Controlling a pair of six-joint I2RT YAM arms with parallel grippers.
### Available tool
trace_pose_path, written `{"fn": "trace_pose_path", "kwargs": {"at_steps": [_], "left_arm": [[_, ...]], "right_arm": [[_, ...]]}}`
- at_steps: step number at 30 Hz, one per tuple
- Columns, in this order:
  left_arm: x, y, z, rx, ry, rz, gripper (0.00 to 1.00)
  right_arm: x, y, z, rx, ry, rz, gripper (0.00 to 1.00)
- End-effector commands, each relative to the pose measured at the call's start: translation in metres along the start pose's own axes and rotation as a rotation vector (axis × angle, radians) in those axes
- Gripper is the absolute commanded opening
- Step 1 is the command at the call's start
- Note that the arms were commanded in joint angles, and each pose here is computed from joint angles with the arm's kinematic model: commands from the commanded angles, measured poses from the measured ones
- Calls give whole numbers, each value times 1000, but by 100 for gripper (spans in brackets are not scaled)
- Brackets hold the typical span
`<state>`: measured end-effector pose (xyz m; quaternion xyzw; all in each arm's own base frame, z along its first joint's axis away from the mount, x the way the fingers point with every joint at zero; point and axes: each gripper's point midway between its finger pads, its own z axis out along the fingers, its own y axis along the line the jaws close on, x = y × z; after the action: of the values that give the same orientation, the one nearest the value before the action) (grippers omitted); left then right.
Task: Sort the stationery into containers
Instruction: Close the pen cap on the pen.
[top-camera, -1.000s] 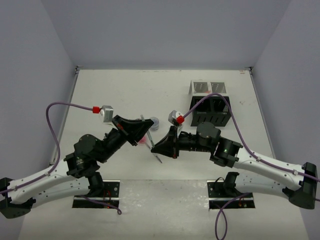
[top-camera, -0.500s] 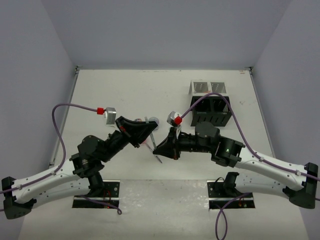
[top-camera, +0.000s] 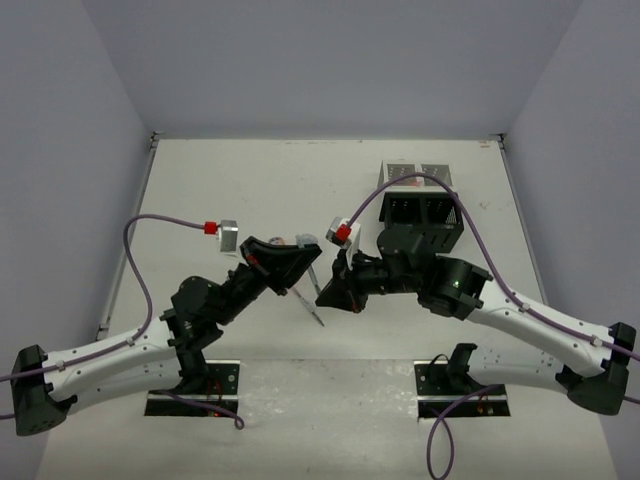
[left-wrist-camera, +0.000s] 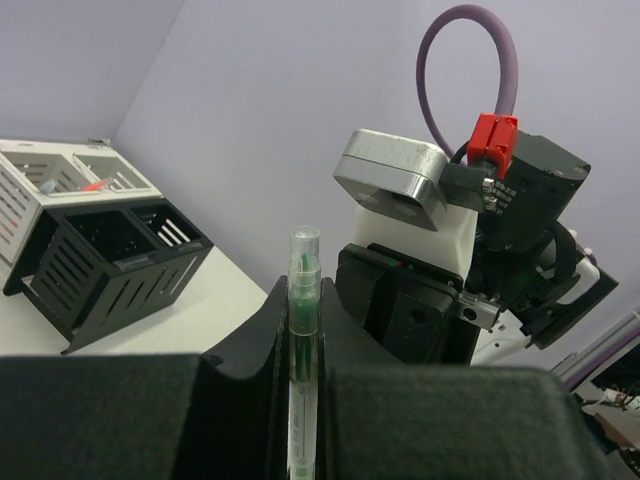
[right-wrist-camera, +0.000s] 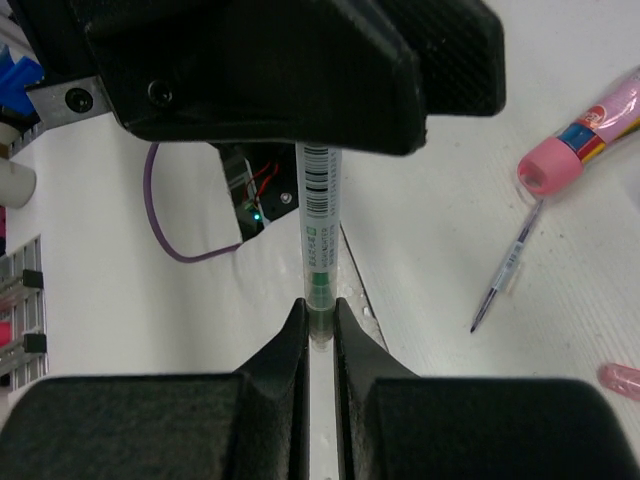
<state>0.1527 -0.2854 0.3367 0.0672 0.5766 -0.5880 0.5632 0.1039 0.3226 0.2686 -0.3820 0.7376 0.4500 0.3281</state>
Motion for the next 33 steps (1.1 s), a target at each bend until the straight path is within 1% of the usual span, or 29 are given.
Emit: {"fn": "trace_pose_path", "kwargs": {"at_steps": [1, 5, 8, 10, 12, 13, 14, 15, 16, 17, 18, 19, 21, 22, 25, 26, 33], "left_arm": [[132, 24, -47, -27, 495, -87, 0], [143, 25, -48, -43, 523, -115, 0], [137, 33, -49, -96, 501, -105, 0], [115, 33, -49, -126, 444, -82, 0], [87, 40, -46, -201, 356, -38, 0], [67, 35, -46, -219, 328, -10, 0], [64, 40, -45, -244, 307, -4, 0], [45, 33, -44, -247, 277, 31, 0], [35, 28, -41, -238, 260, 47, 0], [28, 25, -41, -238, 267, 80, 0], [24, 22, -40, -229, 268, 97, 0], [19, 16, -37, -209, 269, 114, 0], [15, 8, -33, -179, 261, 123, 0], [14, 6, -32, -168, 255, 127, 0], [16, 5, -30, -152, 265, 147, 0], [11, 0, -27, -132, 242, 144, 0], [11, -4, -21, -86, 225, 194, 0]], "right_arm": [[-192, 31, -64, 8, -645, -209, 0], [-199, 36, -65, -30, -660, -250, 0], [-194, 41, -63, -67, -649, -271, 0], [-176, 38, -52, -92, -595, -267, 0], [-157, 32, -42, -105, -550, -255, 0], [-137, 34, -35, -150, -501, -255, 0], [-137, 33, -35, -149, -501, -261, 0], [-120, 33, -30, -178, -454, -256, 0], [-114, 34, -28, -193, -441, -252, 2], [-109, 35, -28, -202, -431, -251, 28], [-102, 35, -29, -209, -422, -238, 45], [-96, 33, -28, -207, -414, -227, 69], [-93, 35, -33, -210, -415, -227, 90], [-91, 35, -34, -210, -415, -227, 98], [-89, 28, -37, -168, -417, -212, 99], [-89, 25, -37, -149, -421, -205, 99], [-94, -4, -44, 31, -454, -108, 99]]}}
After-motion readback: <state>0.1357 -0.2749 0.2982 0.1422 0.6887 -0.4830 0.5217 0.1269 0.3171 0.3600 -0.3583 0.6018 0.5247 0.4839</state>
